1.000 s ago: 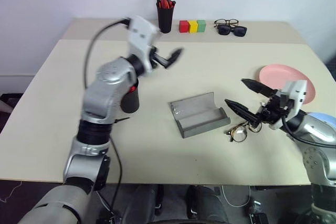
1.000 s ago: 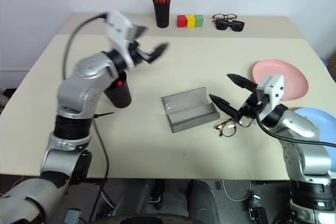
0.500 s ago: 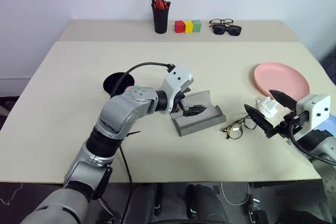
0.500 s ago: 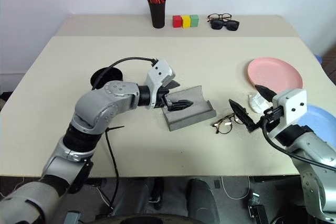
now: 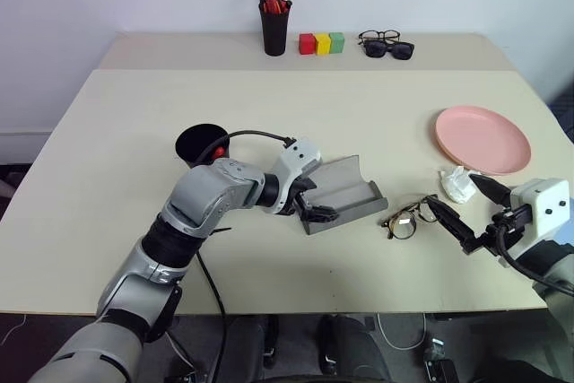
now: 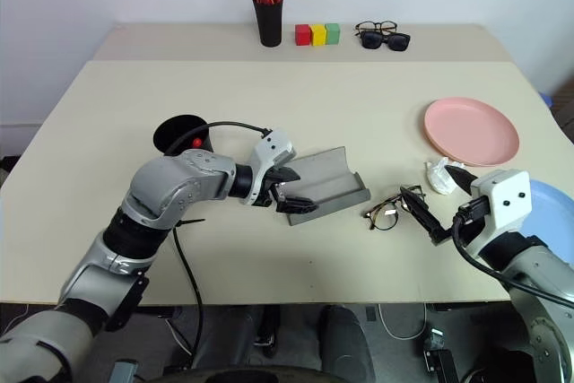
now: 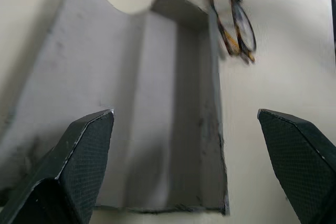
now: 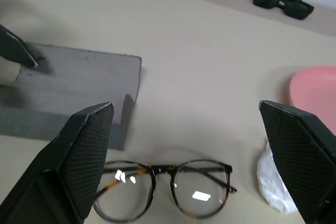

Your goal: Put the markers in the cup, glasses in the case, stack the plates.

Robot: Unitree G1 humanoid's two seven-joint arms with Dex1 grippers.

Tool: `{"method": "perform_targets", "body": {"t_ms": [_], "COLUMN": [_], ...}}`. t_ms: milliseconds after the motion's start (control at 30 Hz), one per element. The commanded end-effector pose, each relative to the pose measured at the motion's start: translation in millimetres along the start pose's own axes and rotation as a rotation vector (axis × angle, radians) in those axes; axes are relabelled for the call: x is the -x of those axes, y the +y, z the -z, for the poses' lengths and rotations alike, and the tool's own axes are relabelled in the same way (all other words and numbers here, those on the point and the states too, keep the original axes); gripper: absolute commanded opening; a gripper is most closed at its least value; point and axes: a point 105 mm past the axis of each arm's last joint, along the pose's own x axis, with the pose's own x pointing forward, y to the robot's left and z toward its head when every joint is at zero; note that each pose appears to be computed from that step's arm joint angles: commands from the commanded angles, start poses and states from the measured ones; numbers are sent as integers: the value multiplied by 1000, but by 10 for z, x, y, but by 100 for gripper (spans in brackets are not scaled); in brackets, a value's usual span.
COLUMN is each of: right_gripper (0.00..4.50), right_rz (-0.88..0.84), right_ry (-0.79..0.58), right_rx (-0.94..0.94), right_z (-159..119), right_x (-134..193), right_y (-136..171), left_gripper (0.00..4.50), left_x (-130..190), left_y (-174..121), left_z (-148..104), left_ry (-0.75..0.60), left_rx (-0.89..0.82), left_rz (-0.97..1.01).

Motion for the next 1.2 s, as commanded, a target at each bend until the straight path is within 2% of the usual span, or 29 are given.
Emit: {"method": "perform_targets", "body": {"t_ms": [33, 333, 667, 767, 900, 1067, 1200], "right_gripper": [450, 450, 450, 450, 450, 450, 450], "right_rz": [-8, -50, -80, -134, -242, -276, -328], "right_ry": [-15, 67, 84, 90, 143, 174, 204], "right_rx": [40, 14, 5, 18, 55, 112, 135], "right_z": [-79, 147, 234, 281, 355, 287, 272], "right_x": [33, 108, 104, 142, 264, 457, 624], "right_y": [49, 83, 95, 143, 182, 33, 67], "left_gripper": [448, 448, 448, 448, 448, 448, 448], "left_x": [83, 179, 146, 137, 79, 18, -21], "left_y": [-103, -157, -222, -232, -176, -157, -135], "left_z": [-121, -152, -112, -95, -49, -25, -11], "left_ry": [11, 68, 153, 182, 224, 243, 256], "left_rx": [-60, -90, -78, -69, -95, -103, -108], "left_rz": [79, 143, 177, 192, 163, 159, 151]}}
